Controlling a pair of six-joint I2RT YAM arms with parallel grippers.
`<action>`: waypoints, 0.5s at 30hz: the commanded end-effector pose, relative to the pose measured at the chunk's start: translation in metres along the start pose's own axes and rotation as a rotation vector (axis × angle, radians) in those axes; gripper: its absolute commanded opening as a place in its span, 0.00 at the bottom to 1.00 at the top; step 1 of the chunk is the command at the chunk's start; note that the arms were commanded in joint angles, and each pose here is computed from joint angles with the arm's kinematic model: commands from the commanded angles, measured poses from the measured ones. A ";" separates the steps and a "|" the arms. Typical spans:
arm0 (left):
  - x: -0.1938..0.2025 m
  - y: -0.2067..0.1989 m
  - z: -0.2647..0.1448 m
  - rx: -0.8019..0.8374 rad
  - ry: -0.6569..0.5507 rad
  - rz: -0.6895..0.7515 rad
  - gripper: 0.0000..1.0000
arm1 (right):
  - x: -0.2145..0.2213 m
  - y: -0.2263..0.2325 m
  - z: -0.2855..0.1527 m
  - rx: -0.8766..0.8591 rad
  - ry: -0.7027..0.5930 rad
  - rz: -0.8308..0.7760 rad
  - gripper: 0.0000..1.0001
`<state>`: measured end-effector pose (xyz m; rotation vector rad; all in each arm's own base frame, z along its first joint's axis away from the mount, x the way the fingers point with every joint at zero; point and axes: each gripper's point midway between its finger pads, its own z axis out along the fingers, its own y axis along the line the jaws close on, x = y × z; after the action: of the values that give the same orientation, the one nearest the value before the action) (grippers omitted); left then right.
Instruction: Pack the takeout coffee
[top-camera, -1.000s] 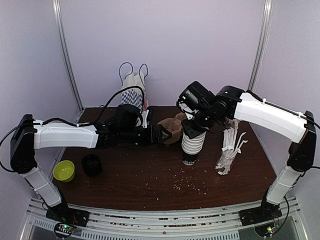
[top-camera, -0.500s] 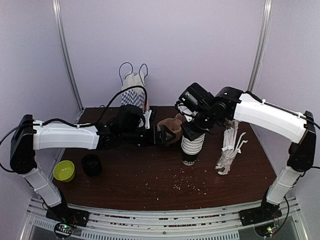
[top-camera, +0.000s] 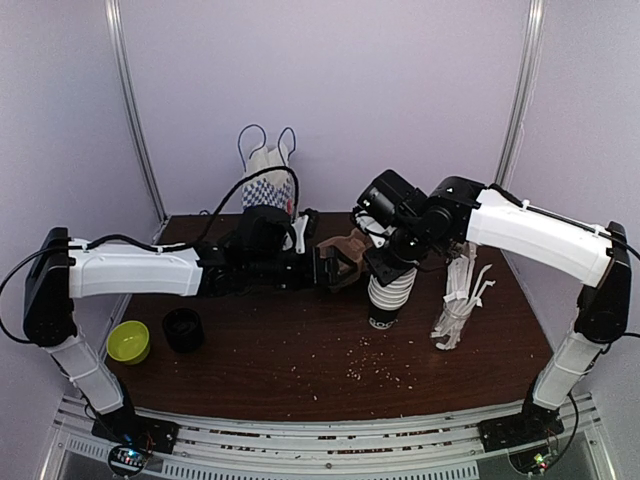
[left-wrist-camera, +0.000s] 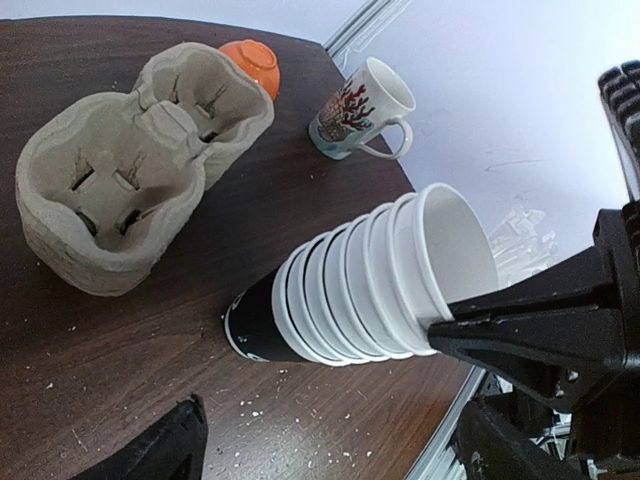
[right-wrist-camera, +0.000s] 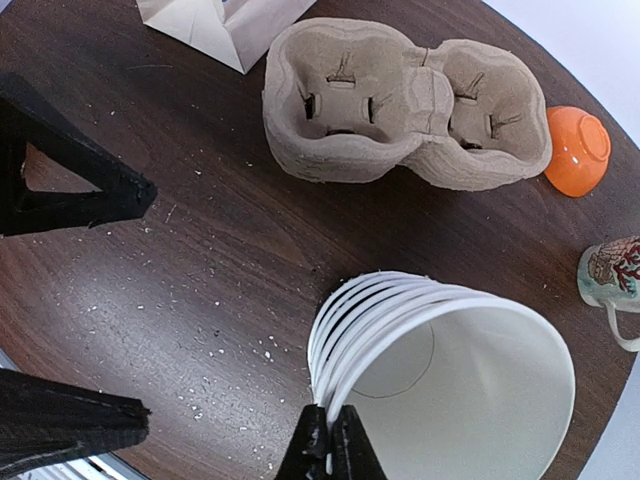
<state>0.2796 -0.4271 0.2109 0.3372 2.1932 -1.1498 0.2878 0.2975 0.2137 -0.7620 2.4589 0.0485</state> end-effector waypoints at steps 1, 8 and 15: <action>-0.012 -0.015 0.009 0.040 -0.027 0.017 0.90 | 0.005 -0.004 -0.008 0.012 0.002 -0.001 0.00; -0.013 -0.018 0.025 0.053 -0.010 0.015 0.90 | 0.004 -0.003 -0.012 -0.001 -0.005 0.002 0.00; -0.014 -0.027 0.041 0.096 0.007 0.004 0.89 | 0.003 0.001 -0.015 -0.035 -0.011 -0.007 0.00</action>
<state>0.2947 -0.4571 0.1993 0.3601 2.2120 -1.1713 0.2855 0.2970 0.2159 -0.7692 2.4577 0.0603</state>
